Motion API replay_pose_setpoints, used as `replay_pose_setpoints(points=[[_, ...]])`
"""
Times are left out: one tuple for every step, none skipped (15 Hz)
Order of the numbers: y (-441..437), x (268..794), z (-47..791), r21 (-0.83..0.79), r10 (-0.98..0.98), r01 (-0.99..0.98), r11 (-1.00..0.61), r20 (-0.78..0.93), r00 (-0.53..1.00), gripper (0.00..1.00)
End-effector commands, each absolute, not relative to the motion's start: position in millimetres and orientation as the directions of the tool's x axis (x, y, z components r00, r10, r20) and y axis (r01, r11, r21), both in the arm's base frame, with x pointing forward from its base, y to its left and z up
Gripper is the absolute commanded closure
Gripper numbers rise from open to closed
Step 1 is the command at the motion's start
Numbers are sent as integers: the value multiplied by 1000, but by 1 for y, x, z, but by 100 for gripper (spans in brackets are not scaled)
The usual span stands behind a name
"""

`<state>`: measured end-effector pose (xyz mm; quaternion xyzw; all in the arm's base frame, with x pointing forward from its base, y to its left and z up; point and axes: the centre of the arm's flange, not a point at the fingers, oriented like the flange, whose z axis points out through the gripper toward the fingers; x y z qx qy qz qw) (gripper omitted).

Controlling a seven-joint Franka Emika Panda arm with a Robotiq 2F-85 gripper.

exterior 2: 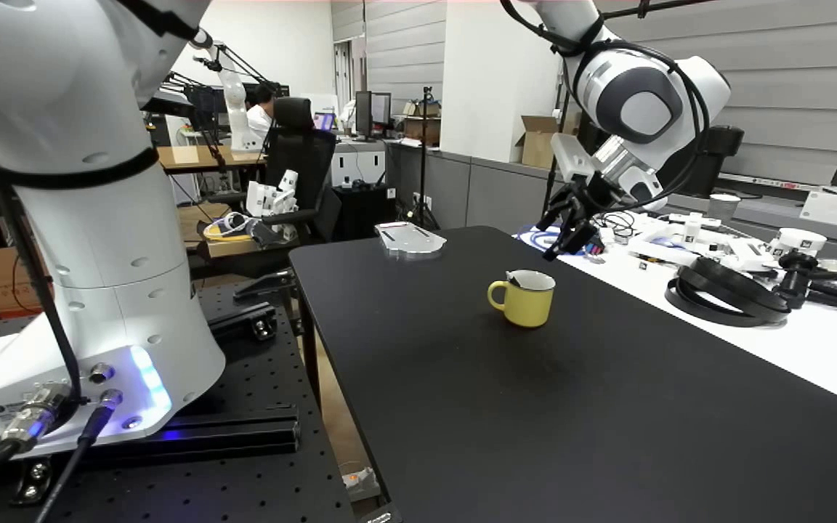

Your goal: Put the pen in the mug

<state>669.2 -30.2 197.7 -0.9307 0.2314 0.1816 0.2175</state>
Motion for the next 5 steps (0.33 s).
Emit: replay_pose_setpoints(points=[[-30, 669, 198, -320, -351, -509, -799, -439, 827, 0], [-30, 668, 197, -320, -350, -508, -800, -439, 827, 0], [-30, 668, 197, -319, -349, -508, -800, -440, 827, 0], [-30, 668, 196, -318, -348, -507, -801, -441, 827, 0], [-30, 667, 196, -318, -348, -507, -801, -441, 827, 0]])
